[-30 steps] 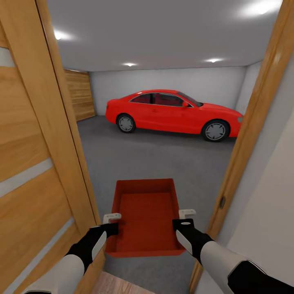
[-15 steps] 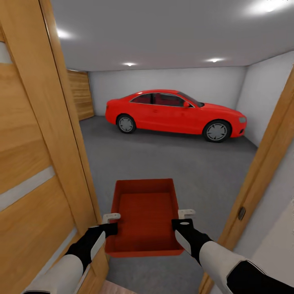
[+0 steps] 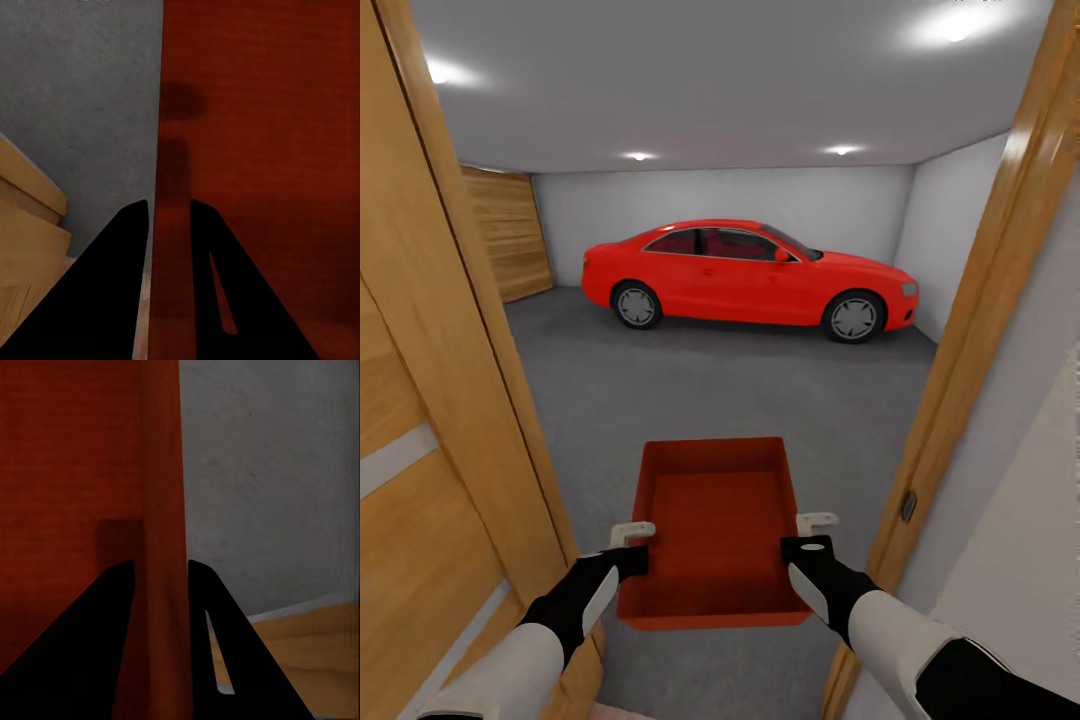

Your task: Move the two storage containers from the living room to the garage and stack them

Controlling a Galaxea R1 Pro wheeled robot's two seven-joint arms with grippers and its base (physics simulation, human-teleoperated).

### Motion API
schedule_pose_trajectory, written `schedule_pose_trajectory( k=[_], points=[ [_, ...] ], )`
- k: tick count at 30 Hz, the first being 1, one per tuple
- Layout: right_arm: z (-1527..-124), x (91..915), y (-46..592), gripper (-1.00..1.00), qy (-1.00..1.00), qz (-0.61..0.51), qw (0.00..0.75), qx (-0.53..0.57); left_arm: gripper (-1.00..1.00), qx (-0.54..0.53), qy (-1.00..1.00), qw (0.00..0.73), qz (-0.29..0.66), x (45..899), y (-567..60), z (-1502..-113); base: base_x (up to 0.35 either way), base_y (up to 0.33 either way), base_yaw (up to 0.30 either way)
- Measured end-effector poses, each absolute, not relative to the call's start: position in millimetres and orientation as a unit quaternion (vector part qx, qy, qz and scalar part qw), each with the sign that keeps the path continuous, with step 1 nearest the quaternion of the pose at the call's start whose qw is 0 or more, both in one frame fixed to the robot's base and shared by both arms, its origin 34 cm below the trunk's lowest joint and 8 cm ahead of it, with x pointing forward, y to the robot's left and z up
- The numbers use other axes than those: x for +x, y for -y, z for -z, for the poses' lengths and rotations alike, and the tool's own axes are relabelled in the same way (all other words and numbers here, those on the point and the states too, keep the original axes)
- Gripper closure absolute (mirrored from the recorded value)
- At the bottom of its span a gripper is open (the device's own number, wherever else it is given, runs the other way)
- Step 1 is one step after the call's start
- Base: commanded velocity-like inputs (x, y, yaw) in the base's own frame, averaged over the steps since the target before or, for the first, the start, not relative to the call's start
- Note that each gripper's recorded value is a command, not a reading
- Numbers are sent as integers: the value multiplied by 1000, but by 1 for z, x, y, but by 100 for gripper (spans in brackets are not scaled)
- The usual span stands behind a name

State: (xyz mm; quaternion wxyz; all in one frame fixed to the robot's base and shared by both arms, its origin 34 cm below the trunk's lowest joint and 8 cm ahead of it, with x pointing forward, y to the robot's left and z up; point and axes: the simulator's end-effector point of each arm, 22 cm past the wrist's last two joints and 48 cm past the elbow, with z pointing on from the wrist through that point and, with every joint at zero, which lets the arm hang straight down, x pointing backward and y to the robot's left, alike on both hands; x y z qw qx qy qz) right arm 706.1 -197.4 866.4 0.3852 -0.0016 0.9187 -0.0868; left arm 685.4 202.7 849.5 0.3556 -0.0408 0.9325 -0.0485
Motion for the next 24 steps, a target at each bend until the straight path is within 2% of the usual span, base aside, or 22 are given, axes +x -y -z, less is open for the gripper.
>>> schedule_pose_trajectory(
  k=[10,19,24],
  points=[
    [-866,706,200,100,-919,86,385,-2,100,-42,-933,355,48,685,-200,-849,195,170,-14],
    [-867,706,197,100,-919,88,385,-2,100,-41,-932,356,49,686,-203,-849,58,19,-7],
    [-867,706,197,100,-918,88,386,-1,100,-41,-932,356,48,686,-203,-850,3,0,-154]
  ],
)
